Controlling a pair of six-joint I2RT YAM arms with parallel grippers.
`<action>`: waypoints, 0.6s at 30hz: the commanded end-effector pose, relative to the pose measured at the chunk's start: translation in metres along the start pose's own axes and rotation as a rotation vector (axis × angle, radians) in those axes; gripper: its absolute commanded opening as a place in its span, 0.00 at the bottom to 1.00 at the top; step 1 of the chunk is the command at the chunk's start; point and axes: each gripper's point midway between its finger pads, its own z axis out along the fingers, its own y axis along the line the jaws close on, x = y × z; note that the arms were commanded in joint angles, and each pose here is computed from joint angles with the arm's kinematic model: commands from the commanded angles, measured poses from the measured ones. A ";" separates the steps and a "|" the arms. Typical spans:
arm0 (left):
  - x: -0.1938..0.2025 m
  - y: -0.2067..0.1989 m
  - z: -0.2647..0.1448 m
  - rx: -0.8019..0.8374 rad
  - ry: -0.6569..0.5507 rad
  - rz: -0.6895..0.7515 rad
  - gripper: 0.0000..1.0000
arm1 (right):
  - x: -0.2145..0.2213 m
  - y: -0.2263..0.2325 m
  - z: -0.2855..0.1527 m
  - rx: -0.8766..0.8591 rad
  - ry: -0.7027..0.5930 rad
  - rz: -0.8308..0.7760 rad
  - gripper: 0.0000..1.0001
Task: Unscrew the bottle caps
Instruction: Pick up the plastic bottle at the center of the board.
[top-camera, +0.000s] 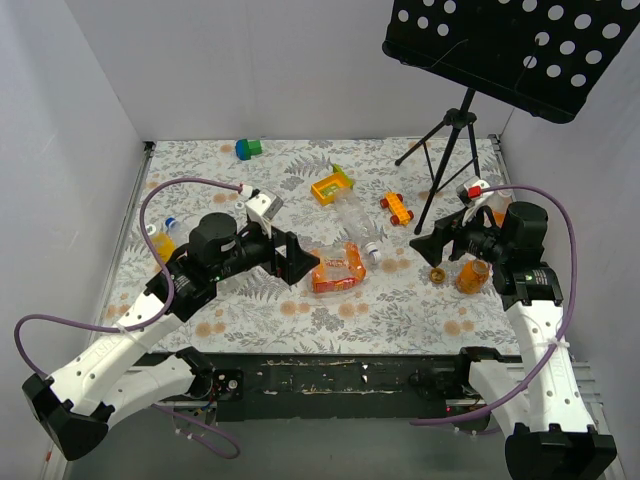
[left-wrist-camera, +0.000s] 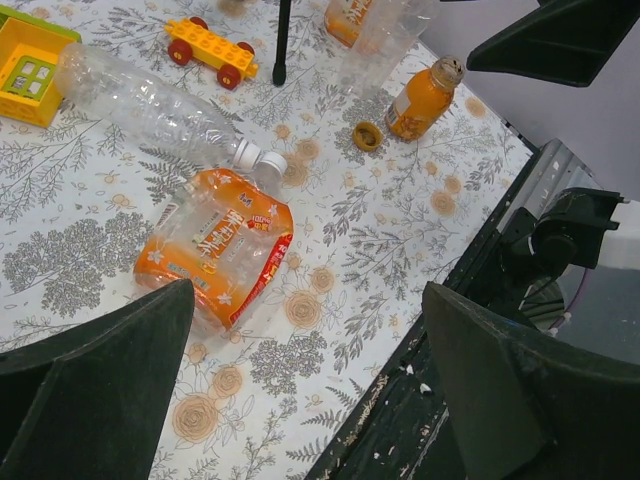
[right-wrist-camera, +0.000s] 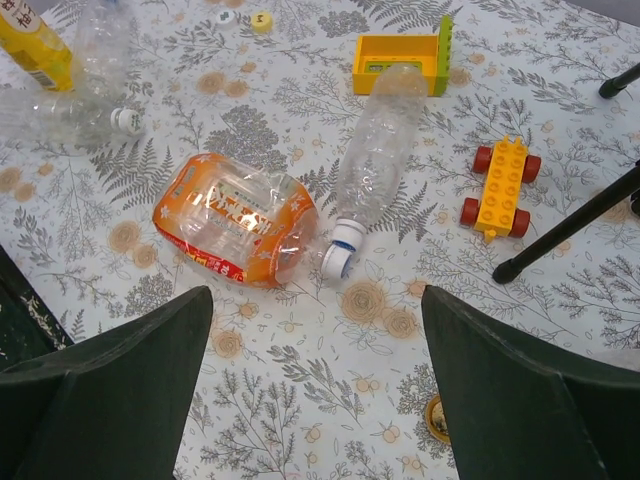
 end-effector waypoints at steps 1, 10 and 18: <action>-0.005 -0.001 -0.005 0.004 -0.030 0.033 0.98 | -0.013 -0.002 0.001 -0.003 -0.037 -0.033 0.93; 0.000 0.010 -0.009 -0.038 -0.060 0.062 0.98 | 0.012 0.037 0.009 -0.377 0.044 -0.160 0.93; 0.009 0.040 0.001 -0.083 -0.042 0.022 0.98 | 0.026 0.026 0.056 -0.252 0.240 -0.289 0.89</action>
